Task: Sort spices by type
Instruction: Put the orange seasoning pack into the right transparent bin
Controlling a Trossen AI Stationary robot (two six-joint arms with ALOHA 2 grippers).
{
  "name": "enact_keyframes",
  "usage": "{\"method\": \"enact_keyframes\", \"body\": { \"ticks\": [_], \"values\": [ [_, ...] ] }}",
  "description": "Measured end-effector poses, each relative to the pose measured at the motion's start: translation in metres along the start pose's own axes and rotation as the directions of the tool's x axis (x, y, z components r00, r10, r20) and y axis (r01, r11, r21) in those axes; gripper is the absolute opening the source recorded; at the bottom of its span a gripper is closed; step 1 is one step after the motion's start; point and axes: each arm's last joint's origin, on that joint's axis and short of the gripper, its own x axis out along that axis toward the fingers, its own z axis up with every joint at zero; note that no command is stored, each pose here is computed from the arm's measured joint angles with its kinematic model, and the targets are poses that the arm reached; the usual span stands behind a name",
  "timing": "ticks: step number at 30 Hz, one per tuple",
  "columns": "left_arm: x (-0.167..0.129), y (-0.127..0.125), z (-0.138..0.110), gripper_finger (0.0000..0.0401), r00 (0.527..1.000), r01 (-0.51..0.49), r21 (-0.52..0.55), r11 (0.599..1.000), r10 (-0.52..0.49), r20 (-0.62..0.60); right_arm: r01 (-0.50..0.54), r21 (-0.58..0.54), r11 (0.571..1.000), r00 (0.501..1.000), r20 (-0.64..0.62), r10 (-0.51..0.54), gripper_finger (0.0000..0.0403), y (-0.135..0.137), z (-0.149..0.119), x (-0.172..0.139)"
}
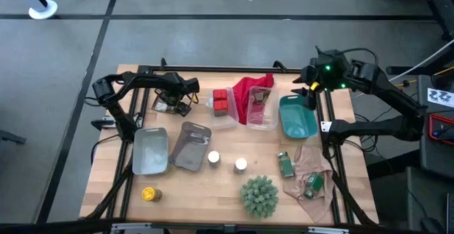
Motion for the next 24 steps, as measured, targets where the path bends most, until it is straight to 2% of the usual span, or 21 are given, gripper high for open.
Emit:
{"method": "enact_keyframes", "body": {
  "ticks": [4, 11, 15, 17, 24],
  "values": [
    [0.001, 0.000, 0.000, 0.0209, 1.000, -0.001, -0.001, 1.000, 0.001, 0.001, -0.017, 0.010, 1.000, 1.000, 0.026, 0.017, 0.0166, 0.005, -0.018, 0.006],
    [0.001, 0.000, 0.000, 0.0089, 1.000, -0.002, 0.000, 1.000, 0.002, -0.001, -0.016, 0.034, 0.999, 0.998, 0.061, 0.014, 0.0166, 0.009, -0.044, 0.032],
    [0.000, 0.000, 0.000, 0.0029, 1.000, -0.003, 0.020, 1.000, 0.003, -0.001, -0.061, 0.031, 0.998, 0.992, 0.113, 0.057, 0.0166, 0.011, -0.052, 0.052],
    [0.000, 0.000, 0.000, 0.0019, 1.000, -0.003, 0.026, 1.000, 0.003, -0.001, -0.087, 0.022, 0.996, 0.986, 0.146, 0.083, 0.0166, 0.011, -0.055, 0.060],
    [-0.006, 0.002, -0.001, 0.0020, 1.000, 0.009, 0.042, 0.999, -0.010, 0.022, -0.115, -0.011, 0.993, 0.958, 0.262, 0.113, 0.0166, 0.012, -0.063, 0.090]
  ]
}}
